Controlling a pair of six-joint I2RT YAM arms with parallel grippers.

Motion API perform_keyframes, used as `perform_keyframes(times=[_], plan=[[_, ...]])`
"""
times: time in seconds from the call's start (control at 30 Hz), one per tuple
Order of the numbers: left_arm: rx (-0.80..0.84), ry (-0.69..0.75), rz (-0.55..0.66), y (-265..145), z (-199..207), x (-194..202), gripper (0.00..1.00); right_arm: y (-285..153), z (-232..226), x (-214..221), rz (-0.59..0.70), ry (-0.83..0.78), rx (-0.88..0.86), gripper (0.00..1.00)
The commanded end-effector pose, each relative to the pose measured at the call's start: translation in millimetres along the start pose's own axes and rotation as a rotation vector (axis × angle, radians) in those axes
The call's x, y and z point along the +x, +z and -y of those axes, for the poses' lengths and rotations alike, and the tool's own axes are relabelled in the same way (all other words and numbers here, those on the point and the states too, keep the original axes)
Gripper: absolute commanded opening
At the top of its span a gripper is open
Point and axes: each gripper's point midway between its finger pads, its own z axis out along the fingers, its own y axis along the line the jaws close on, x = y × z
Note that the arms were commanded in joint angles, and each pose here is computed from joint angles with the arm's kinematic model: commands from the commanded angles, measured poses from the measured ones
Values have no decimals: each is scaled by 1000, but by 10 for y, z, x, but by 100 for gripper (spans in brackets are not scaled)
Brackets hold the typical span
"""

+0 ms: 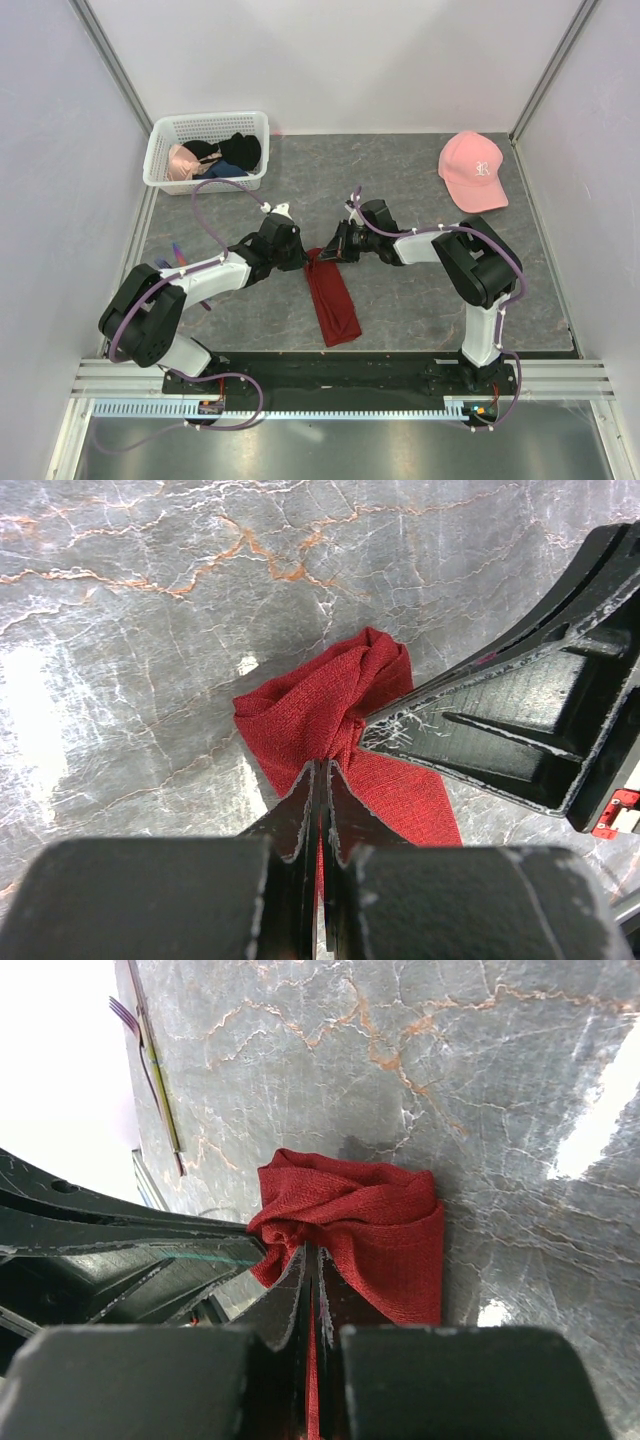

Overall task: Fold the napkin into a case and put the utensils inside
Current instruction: Stuff the 2/3-rectangle-folded napkin into the folded napkin.

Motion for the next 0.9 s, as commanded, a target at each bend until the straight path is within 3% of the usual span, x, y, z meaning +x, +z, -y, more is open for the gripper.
perform_keyframes(times=[0.0, 0.23, 0.47, 0.6, 0.87], plan=[[61, -35, 42, -27, 150, -118, 2, 26, -237, -107, 27, -38, -74, 4], [68, -35, 36, 6, 168, -112, 2, 163, -339, -10, 4, -26, -110, 3], [81, -40, 0, 41, 185, -31, 2, 495, -113, 58, -19, 9, -100, 0], [18, -25, 23, -8, 36, -55, 2, 300, -111, -82, 18, 7, -92, 0], [9, -9, 19, 1, 9, -39, 2, -45, -217, -95, 31, -18, -85, 14]])
